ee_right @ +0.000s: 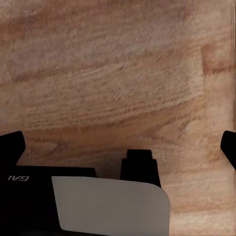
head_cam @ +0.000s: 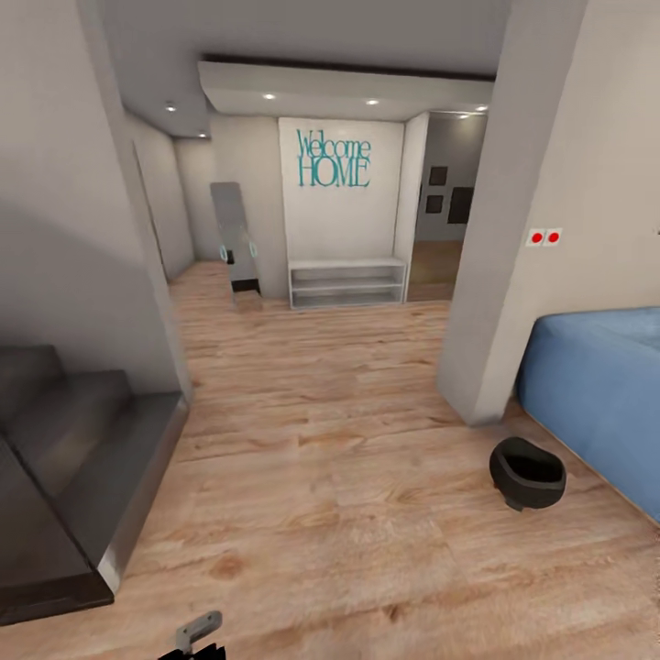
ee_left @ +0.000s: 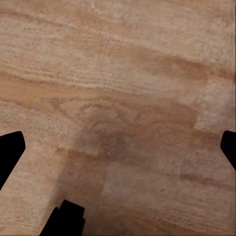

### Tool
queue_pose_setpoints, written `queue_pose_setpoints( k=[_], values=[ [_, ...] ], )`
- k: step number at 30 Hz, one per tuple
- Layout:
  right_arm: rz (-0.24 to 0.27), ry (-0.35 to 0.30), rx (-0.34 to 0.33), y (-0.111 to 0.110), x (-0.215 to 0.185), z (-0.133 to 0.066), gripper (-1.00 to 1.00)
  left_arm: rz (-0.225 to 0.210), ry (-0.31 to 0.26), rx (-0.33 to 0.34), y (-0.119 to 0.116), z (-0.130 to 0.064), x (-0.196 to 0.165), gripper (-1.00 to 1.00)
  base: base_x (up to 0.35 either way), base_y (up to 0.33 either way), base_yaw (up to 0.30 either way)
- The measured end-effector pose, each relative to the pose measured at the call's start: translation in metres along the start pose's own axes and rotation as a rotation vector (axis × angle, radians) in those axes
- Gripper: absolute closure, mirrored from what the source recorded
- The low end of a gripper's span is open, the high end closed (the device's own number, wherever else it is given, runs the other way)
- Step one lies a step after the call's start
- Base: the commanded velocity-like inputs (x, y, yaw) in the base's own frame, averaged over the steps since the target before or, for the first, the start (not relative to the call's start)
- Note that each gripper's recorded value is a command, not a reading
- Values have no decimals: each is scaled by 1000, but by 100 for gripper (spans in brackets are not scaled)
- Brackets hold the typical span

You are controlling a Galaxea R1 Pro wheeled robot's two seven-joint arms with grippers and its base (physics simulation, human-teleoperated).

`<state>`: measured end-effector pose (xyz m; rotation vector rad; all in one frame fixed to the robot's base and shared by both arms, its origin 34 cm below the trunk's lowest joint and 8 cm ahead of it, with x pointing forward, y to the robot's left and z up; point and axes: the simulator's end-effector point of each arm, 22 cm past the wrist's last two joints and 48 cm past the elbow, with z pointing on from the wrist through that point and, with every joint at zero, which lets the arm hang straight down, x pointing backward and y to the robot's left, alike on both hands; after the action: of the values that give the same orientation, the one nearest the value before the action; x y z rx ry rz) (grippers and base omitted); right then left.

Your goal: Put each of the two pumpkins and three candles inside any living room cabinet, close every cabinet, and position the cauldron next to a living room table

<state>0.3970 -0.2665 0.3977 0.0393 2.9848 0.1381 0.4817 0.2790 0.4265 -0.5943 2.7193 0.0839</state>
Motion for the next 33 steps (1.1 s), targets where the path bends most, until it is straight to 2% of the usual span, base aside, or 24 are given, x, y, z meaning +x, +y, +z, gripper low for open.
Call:
queue_pose_setpoints(
  k=[13, 33],
  values=[
    [0, 0, 0, 0, 0, 0, -100, 0, 0, 0, 0, 0, 0, -100, 335, 48, -207],
    [-1, 1, 0, 0, 0, 0, -100, 0, -1, 0, 0, 0, 0, -100, 328, 164, -171]
  ],
)
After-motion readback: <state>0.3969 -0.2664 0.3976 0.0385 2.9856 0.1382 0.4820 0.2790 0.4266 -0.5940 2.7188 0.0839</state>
